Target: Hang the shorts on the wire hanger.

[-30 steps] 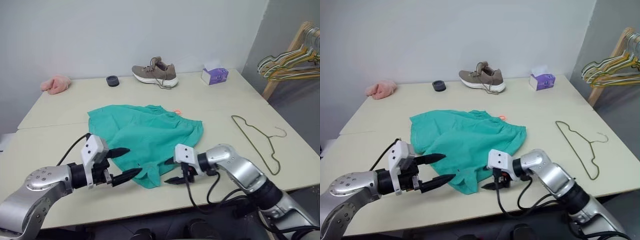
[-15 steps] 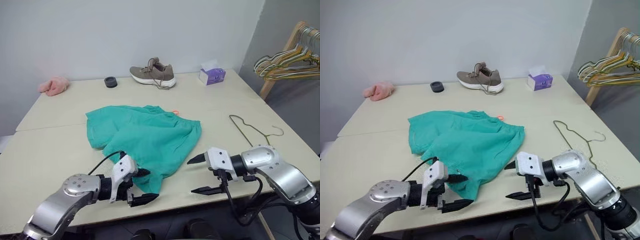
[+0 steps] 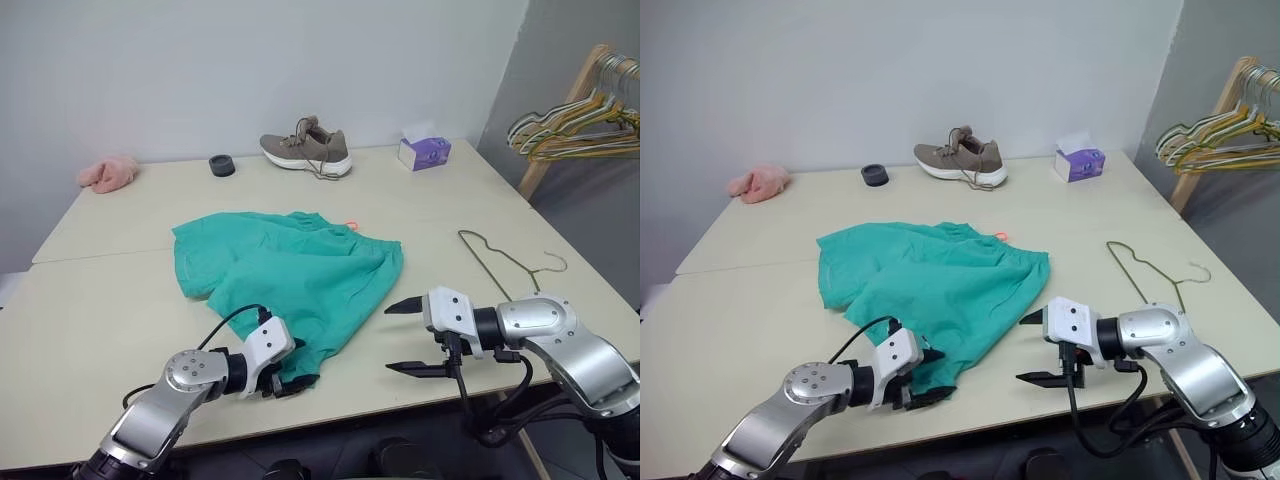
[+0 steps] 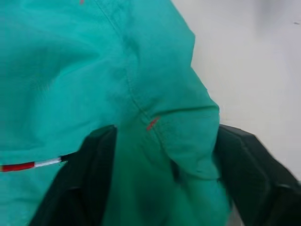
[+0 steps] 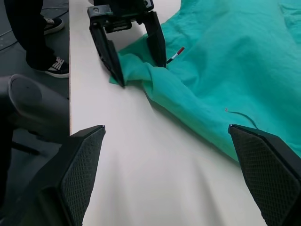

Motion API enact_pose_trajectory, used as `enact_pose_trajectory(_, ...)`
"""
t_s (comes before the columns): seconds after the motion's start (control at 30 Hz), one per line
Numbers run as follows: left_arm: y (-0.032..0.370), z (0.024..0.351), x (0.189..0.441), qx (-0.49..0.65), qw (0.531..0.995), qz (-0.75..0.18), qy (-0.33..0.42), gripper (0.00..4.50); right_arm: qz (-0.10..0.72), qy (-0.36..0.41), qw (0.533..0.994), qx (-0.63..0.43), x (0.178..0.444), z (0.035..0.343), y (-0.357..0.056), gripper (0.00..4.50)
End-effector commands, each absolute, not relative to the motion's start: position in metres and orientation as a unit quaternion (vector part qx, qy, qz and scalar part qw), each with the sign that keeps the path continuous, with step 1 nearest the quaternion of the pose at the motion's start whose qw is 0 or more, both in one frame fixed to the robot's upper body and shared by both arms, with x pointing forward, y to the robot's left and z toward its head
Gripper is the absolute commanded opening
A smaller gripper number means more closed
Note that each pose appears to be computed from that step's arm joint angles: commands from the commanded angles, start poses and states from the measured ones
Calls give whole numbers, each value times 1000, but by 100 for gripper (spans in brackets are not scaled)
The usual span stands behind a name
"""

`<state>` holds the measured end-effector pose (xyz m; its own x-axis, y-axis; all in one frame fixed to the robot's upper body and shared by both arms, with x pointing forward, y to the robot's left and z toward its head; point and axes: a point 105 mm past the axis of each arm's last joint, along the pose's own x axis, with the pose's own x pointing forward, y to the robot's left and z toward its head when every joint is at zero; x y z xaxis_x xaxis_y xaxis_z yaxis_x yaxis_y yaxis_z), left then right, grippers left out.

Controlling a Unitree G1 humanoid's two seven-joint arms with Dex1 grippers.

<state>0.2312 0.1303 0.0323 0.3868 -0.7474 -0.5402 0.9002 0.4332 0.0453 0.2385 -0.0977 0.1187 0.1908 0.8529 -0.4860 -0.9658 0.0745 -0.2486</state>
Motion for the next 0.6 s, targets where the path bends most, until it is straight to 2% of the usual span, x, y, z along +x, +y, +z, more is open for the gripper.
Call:
enact_pose_trajectory(0.03, 136, 36, 233, 181, 821, -496, 216, 215, 614, 83, 730, -288, 244, 128, -104, 450)
enact_pose_trajectory(0.27, 160, 60, 247, 191, 854, -451, 174, 2, 584, 72, 742, -321, 264, 121, -113, 450)
enact_pose_trajectory(0.4, 181, 89, 259, 178, 885, -409, 137, 2, 535, 50, 759, -367, 298, 113, -117, 450)
enact_pose_trajectory(0.6, 208, 119, 263, 166, 906, -373, 110, 2, 491, 16, 754, -435, 349, 97, -107, 450)
